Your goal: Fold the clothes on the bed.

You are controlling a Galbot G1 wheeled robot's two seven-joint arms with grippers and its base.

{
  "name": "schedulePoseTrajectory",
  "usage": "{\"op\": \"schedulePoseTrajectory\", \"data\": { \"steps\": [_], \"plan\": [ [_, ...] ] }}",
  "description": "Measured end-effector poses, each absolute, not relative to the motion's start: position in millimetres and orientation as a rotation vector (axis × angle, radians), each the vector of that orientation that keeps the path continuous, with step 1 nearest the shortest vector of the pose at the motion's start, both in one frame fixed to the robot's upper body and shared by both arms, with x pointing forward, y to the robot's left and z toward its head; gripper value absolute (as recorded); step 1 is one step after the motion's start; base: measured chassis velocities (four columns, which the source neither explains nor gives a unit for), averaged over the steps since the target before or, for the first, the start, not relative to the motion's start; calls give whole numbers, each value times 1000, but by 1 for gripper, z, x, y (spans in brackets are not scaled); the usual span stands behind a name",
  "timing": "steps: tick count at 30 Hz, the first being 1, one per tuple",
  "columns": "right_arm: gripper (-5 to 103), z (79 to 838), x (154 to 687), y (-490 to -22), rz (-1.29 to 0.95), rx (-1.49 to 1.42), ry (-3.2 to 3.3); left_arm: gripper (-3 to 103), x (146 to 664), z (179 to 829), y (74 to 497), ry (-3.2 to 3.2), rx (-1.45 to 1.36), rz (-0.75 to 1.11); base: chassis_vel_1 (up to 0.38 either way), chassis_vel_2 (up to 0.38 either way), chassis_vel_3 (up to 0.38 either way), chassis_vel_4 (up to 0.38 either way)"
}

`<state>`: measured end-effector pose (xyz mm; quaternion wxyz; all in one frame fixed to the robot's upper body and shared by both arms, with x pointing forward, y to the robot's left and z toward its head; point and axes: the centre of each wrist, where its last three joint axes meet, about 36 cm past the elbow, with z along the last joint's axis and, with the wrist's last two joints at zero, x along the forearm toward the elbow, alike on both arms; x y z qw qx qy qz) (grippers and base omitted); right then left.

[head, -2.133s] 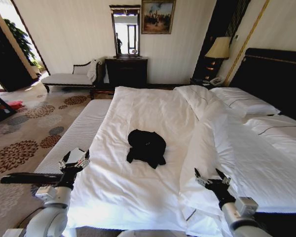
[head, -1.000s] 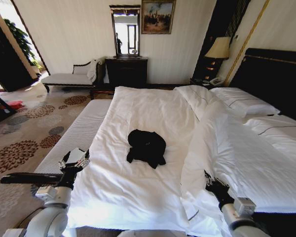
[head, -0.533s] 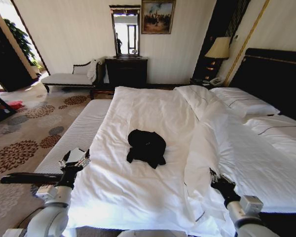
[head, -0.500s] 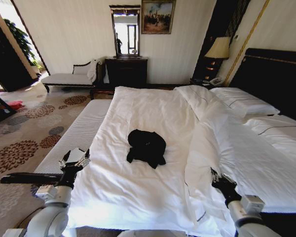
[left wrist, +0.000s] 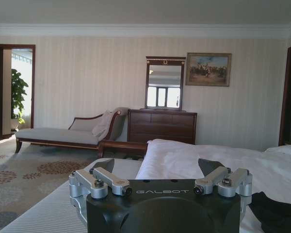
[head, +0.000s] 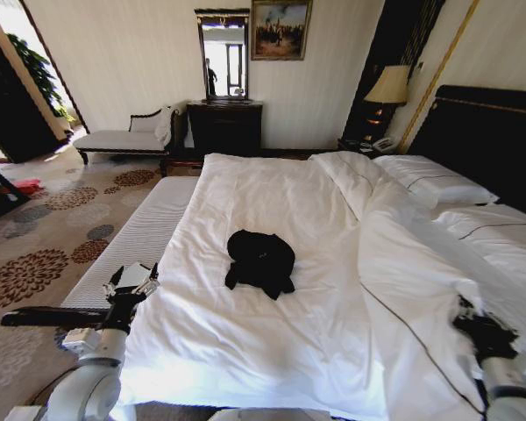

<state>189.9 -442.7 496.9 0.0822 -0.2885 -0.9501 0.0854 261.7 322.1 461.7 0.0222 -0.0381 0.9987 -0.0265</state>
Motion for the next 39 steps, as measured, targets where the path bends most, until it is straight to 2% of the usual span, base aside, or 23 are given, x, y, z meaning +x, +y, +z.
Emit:
{"op": "schedulePoseTrajectory", "data": {
  "steps": [3,5,12,14,17,21,23,28,39],
  "plan": [
    [2,490,188,-467,258,-949,-2809,96,262,461,322,3096,-119,-83,0,0,0,0],
    [2,484,186,-488,258,-1014,-2779,102,262,461,322,3097,-121,-83,0,0,0,0],
    [2,467,178,-529,277,-1138,-2702,98,261,461,325,3098,-129,-80,0,0,0,0],
    [2,462,177,-548,290,-1183,-2670,102,261,461,325,3097,-130,-79,0,0,0,0],
    [2,457,180,-576,337,-1233,-2637,96,261,462,325,3097,-130,-79,0,0,0,0],
    [2,453,180,-590,363,-1259,-2615,98,260,462,324,3097,-129,-79,0,0,0,0],
    [2,439,173,-621,413,-1324,-2549,102,259,462,324,3098,-131,-77,0,0,0,0],
    [2,414,159,-660,451,-1405,-2450,99,258,462,324,3100,-133,-70,0,0,0,0],
    [2,371,147,-702,510,-1516,-2313,99,259,463,321,3100,-131,-65,0,0,0,0]
  ]
}}
